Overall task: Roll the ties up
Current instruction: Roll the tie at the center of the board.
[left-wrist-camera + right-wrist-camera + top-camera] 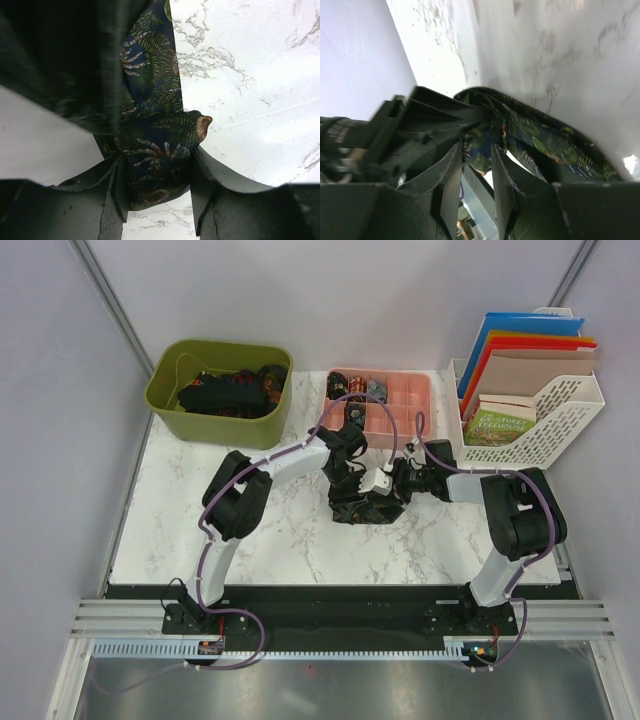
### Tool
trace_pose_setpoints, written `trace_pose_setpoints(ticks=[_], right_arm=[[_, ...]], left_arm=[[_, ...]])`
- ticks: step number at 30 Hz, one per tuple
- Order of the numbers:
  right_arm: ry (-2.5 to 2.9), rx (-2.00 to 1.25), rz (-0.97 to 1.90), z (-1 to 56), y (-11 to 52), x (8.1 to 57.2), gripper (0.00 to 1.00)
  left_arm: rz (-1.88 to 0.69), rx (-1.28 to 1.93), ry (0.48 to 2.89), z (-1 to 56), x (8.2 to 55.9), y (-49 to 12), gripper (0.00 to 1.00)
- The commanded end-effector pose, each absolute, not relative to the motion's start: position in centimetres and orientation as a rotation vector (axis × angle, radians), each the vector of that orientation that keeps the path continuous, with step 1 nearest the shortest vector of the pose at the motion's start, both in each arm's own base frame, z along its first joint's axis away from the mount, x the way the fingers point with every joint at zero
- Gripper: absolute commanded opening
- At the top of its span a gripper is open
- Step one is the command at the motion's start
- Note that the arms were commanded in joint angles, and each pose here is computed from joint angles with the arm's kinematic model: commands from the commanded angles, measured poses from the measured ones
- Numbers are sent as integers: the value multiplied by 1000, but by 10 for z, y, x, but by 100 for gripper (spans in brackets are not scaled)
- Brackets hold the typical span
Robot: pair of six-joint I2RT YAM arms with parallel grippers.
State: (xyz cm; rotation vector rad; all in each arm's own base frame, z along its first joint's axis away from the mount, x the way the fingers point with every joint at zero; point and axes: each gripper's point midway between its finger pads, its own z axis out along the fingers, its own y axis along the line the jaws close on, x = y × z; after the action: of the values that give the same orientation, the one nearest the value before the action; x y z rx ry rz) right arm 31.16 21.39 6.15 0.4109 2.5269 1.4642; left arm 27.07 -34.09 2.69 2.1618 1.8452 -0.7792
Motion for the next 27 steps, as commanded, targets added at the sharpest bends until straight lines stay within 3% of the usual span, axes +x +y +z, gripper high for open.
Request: trace_pose_setpoints(ticks=[1, 12, 15, 21, 27], right_arm=[[2551, 426, 1528, 53, 228, 293, 38], [2539, 391, 1588, 54, 250, 286, 41], [2555, 384, 1581, 51, 250, 284, 34], [2615, 328, 1477, 34, 244, 286, 3], [2658, 305, 1355, 13, 234, 291, 0]], left_arm=[[-798, 2206, 2062, -13, 248, -313, 25], [-774, 2169, 2086, -16, 249, -313, 25], [-772, 2158, 2090, -16, 251, -313, 26], [-775, 2126, 2071, -6, 255, -317, 34], [-774, 2070, 2030, 18, 261, -325, 46]])
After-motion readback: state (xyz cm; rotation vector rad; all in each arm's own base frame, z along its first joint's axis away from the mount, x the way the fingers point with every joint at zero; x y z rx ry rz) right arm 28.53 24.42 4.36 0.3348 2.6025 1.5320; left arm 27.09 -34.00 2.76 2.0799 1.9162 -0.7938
